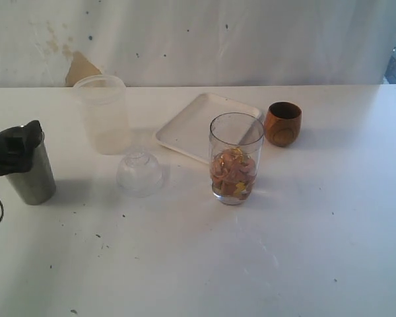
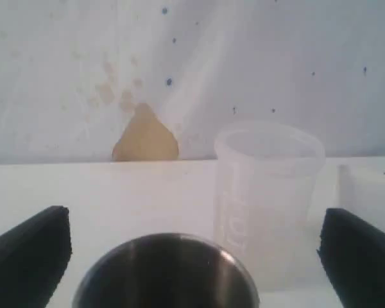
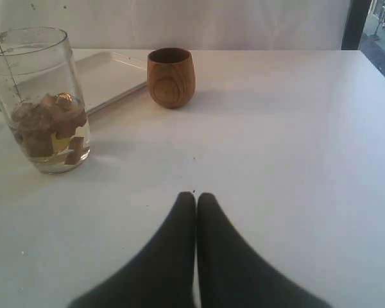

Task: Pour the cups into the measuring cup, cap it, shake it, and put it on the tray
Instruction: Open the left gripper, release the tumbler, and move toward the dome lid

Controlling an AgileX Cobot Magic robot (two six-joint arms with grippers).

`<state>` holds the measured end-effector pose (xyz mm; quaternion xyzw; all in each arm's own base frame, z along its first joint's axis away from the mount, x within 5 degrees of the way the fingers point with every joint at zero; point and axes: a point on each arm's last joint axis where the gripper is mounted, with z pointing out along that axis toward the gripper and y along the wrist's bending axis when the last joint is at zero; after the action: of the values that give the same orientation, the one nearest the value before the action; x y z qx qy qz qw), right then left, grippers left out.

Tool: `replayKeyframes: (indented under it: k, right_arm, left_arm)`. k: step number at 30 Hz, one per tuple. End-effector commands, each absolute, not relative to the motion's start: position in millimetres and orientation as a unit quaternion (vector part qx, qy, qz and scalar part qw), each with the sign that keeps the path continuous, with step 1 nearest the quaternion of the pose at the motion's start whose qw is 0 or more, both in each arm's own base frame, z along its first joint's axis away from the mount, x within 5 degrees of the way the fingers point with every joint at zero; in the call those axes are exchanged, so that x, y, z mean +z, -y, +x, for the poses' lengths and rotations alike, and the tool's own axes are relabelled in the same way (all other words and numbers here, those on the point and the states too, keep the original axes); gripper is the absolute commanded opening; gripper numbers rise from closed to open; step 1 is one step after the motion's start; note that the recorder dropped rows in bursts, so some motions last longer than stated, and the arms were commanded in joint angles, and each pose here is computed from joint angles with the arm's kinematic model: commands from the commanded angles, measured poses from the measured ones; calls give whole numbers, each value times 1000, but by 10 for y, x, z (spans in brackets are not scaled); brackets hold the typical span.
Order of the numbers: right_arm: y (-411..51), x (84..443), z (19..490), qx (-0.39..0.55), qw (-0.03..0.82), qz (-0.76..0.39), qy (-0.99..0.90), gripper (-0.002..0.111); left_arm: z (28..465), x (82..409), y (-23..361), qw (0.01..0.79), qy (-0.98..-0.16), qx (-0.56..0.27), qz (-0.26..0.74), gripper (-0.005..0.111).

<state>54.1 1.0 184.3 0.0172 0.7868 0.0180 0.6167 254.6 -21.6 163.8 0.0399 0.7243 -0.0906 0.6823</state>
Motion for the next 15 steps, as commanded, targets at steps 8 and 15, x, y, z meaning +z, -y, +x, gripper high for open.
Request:
replayKeyframes:
  k: [8, 15]
  right_arm:
    - [-7, 1847, 541, 19, 622, 22, -783, 0]
    - [-7, 1847, 541, 19, 622, 22, -783, 0]
  left_arm:
    - [2390, 2217, 354, 732, -642, -222, 43, 105]
    - [2676, 2380, 862, 599, -727, -250, 224, 105]
